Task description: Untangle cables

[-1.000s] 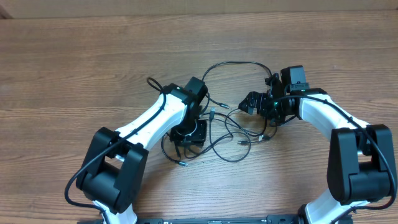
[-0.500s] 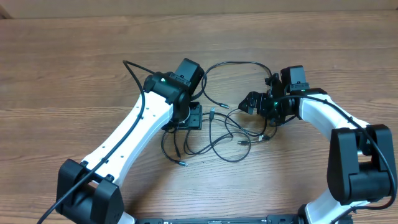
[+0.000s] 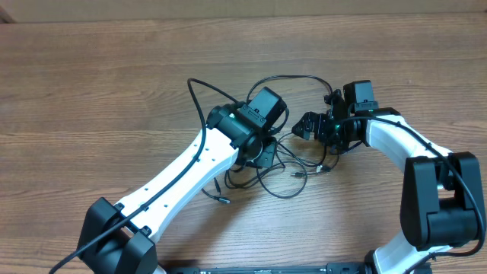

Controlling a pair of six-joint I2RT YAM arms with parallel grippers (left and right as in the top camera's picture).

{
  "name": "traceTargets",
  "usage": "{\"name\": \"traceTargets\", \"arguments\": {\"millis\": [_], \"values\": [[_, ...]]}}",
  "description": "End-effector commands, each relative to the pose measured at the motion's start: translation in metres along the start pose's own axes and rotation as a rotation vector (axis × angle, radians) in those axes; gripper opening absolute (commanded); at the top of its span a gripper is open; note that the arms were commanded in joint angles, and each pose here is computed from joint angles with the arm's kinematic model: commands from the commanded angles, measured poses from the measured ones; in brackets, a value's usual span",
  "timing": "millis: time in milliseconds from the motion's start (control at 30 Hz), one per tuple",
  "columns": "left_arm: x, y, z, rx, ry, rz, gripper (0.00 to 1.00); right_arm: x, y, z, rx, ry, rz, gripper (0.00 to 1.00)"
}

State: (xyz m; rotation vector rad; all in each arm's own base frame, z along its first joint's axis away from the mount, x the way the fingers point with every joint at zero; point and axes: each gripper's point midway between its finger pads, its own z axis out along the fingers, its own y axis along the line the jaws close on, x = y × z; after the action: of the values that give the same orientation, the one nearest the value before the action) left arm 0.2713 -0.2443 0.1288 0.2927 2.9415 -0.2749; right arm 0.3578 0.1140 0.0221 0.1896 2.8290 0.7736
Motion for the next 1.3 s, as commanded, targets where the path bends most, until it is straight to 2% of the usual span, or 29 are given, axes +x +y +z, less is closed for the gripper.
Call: {"name": "traceTargets", "arguments": {"millis": [0,300,467,567,767,900,1167,1200,1267], "values": [[0.001,-0.012,0.007,0.005,-0.006,0.015,0.05,-0.001,-0.007,0.001,0.043,-0.007,0.002,1.00],[0.010,-0.030,0.030,0.001,0.026,0.069,0.04,-0.001,-0.007,0.001,0.043,-0.008,0.002,1.00],[0.023,-0.033,0.055,-0.024,0.099,0.081,0.04,-0.001,-0.007,0.001,0.043,-0.008,0.002,1.00],[0.038,-0.044,0.069,0.014,0.177,0.089,0.11,-0.001,-0.007,0.001,0.043,-0.008,0.002,1.00],[0.061,-0.061,0.097,0.121,0.322,0.178,0.05,-0.001,-0.007,0.001,0.043,-0.008,0.002,1.00],[0.078,-0.069,0.110,0.203,0.414,0.251,0.05,-0.001,-0.007,0.001,0.043,-0.009,0.001,1.00],[0.089,-0.067,0.126,0.210,0.468,0.277,0.05,-0.005,-0.016,0.000,0.093,-0.026,0.000,1.00],[0.088,-0.066,0.126,0.207,0.466,0.278,0.05,-0.005,-0.016,0.000,0.093,-0.026,0.000,1.00],[0.088,-0.066,0.126,0.207,0.466,0.278,0.12,-0.005,-0.016,0.000,0.093,-0.026,0.000,1.00]]}}
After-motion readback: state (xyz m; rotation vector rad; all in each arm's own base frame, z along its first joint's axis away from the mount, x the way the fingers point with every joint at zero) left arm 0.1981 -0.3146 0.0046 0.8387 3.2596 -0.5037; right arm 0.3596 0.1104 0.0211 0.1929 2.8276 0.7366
